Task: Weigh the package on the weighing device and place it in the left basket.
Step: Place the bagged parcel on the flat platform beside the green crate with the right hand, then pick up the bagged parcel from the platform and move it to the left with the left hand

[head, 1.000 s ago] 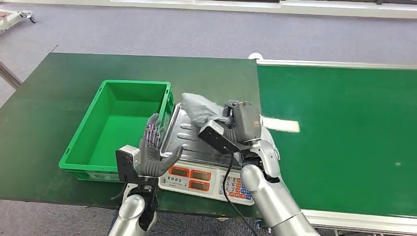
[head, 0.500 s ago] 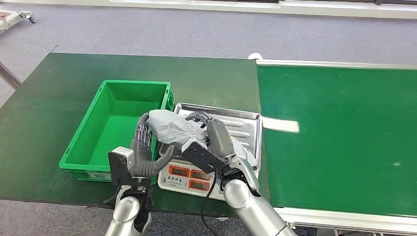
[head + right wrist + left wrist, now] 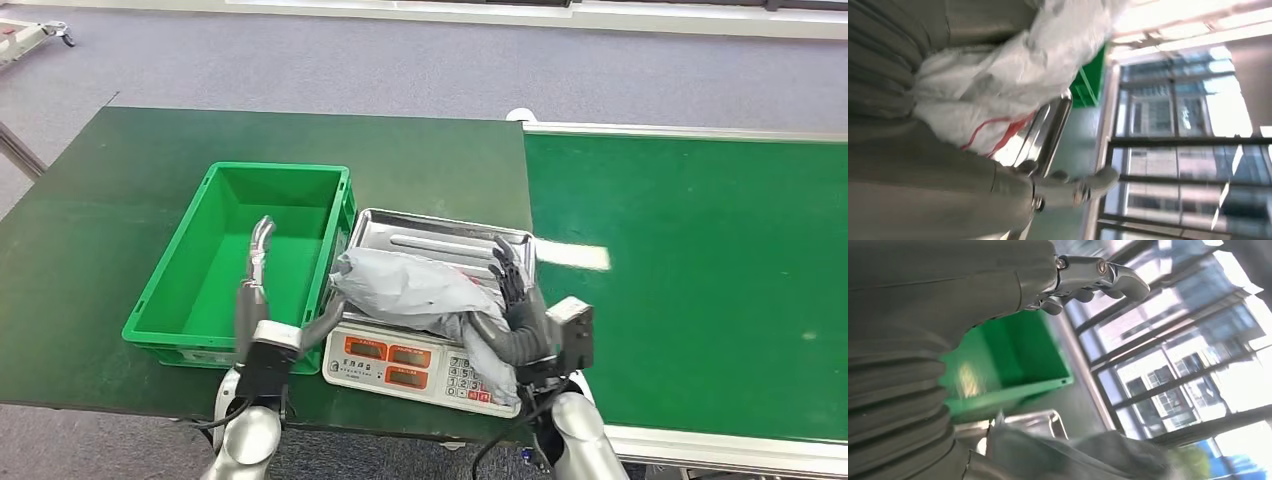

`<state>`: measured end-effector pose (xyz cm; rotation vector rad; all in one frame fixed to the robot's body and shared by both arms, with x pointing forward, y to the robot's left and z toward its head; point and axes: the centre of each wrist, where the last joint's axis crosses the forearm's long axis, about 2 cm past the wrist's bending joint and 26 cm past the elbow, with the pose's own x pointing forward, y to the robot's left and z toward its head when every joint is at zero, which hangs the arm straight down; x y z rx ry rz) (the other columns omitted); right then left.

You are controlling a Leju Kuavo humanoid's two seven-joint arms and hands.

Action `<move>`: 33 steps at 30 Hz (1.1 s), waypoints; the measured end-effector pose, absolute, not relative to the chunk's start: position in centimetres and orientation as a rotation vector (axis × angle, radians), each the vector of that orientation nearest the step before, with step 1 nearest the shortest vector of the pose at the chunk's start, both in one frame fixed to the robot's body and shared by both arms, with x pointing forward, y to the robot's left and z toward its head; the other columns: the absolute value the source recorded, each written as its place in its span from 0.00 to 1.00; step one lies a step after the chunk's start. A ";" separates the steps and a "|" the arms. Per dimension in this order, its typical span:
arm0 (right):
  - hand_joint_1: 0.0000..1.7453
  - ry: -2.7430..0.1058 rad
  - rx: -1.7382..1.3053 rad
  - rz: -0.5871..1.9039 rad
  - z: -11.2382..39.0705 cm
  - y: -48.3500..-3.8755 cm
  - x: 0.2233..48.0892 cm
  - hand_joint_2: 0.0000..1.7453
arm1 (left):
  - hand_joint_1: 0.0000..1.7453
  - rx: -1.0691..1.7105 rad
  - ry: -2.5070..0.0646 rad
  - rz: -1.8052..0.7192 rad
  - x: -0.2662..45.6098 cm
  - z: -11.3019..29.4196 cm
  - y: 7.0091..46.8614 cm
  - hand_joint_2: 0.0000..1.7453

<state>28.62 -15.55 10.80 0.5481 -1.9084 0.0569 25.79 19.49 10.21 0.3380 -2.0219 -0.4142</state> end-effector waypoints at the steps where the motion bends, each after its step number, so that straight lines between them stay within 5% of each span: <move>1: 0.00 -1.903 0.568 0.027 10.4 -16.2 28.5 1.00 | 0.00 0.363 -2.009 -0.556 26.2 10.4 19.4 1.00; 7: 0.00 -1.888 0.607 -0.017 9.3 -18.3 28.3 1.00 | 0.00 0.278 -1.793 -1.311 29.6 8.1 18.2 1.00; 14: 0.00 -1.872 0.579 -0.081 8.3 -19.6 27.2 1.00 | 0.00 0.238 -1.625 -1.762 33.3 6.5 17.7 1.00; 18: 0.00 -1.870 0.583 -0.111 7.9 -20.3 26.5 1.00 | 1.00 0.183 -1.575 -1.878 35.0 6.9 17.7 1.00; 33: 0.00 -1.875 0.570 -0.139 8.2 -21.2 25.6 1.00 | 1.00 -0.034 -1.669 -1.727 37.2 9.0 16.2 1.00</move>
